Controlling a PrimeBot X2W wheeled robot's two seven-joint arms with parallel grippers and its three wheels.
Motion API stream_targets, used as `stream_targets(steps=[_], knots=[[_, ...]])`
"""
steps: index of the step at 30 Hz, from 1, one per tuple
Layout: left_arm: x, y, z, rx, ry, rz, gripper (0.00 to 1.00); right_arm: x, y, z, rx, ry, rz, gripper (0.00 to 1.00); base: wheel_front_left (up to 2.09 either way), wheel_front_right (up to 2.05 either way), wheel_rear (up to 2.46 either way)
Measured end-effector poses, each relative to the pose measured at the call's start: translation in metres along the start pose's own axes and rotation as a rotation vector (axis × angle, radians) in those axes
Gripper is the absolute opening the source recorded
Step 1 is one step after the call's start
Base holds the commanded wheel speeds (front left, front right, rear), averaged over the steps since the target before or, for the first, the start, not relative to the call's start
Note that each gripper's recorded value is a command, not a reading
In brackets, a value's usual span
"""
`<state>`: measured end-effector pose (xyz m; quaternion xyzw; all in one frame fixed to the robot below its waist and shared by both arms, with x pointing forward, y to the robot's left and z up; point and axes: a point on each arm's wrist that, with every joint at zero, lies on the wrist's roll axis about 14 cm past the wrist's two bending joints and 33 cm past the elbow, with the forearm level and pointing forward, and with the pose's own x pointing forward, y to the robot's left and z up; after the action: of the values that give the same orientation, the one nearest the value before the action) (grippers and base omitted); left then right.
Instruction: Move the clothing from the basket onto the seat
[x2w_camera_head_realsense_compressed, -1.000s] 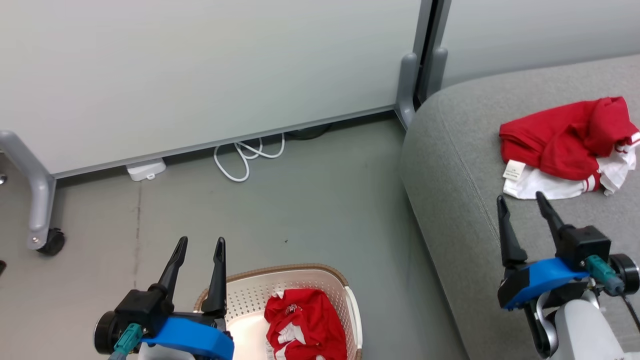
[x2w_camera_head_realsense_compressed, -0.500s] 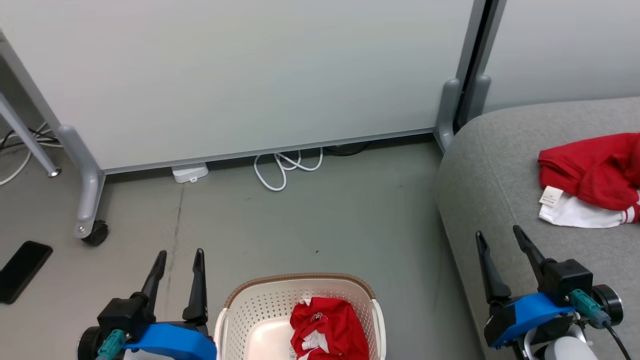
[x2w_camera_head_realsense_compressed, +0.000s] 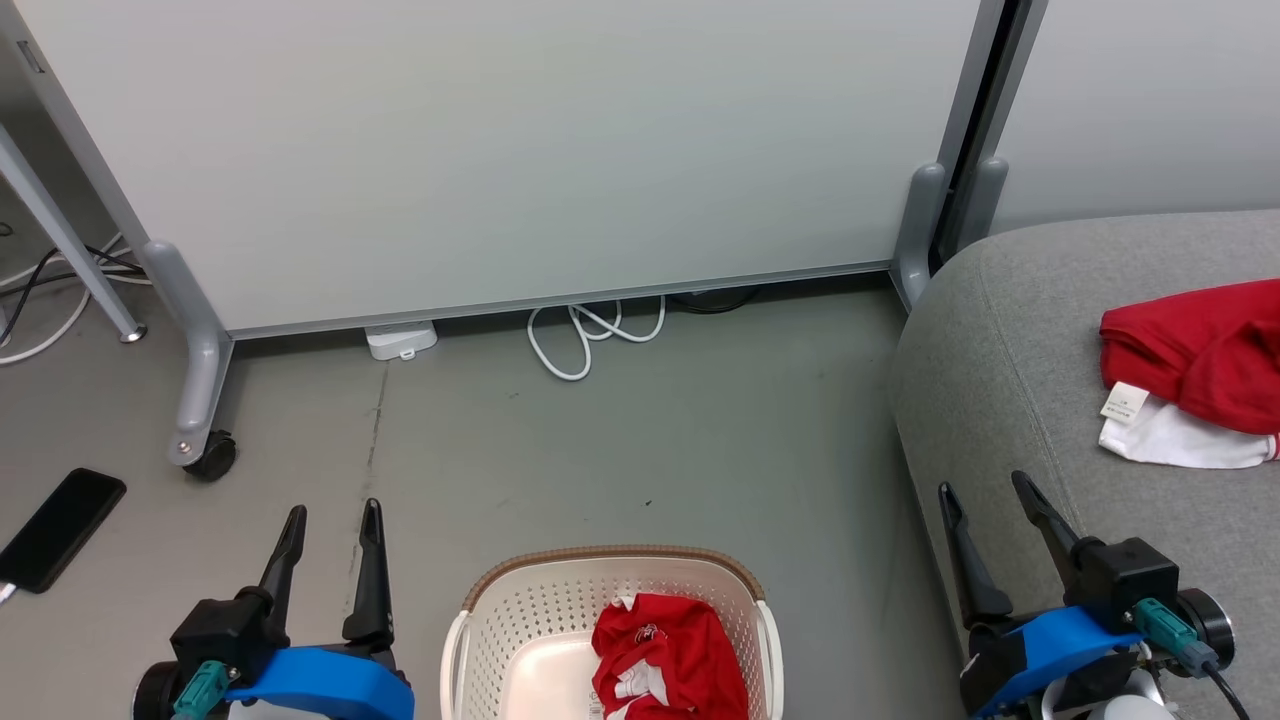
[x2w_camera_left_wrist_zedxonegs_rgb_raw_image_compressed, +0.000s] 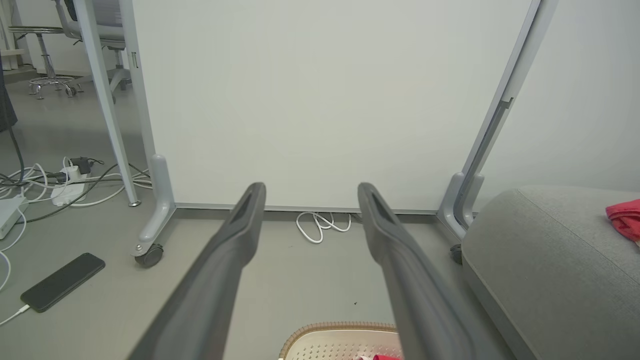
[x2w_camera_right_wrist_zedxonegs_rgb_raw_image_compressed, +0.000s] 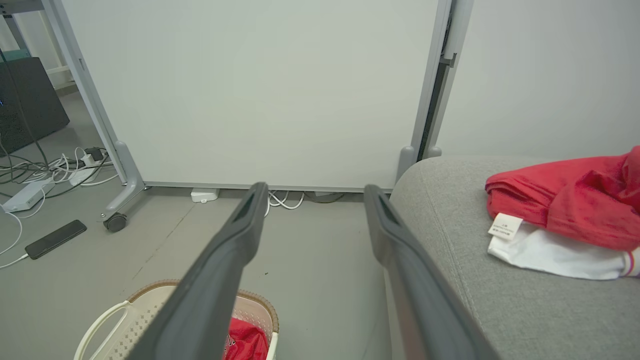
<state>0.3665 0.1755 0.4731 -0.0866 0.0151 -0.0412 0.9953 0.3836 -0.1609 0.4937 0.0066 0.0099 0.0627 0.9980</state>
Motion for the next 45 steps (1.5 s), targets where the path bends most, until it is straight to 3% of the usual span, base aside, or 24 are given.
stream_targets(steps=[25, 37, 45], knots=[[0.008, -0.004, -0.014, -0.003, 0.041, -0.008, 1.00, 0.003, 0.001, -0.005, 0.008, 0.019, 0.003, 1.00, 0.00, 0.00, 0.00], [0.052, -0.035, -0.059, 0.002, 0.164, -0.116, 1.00, 0.025, -0.009, -0.016, 0.015, 0.039, -0.015, 1.00, 0.00, 0.00, 0.00], [0.079, -0.064, -0.126, 0.011, 0.335, -0.232, 1.00, 0.044, -0.023, -0.042, 0.021, 0.086, -0.041, 1.00, 0.00, 0.00, 0.00]])
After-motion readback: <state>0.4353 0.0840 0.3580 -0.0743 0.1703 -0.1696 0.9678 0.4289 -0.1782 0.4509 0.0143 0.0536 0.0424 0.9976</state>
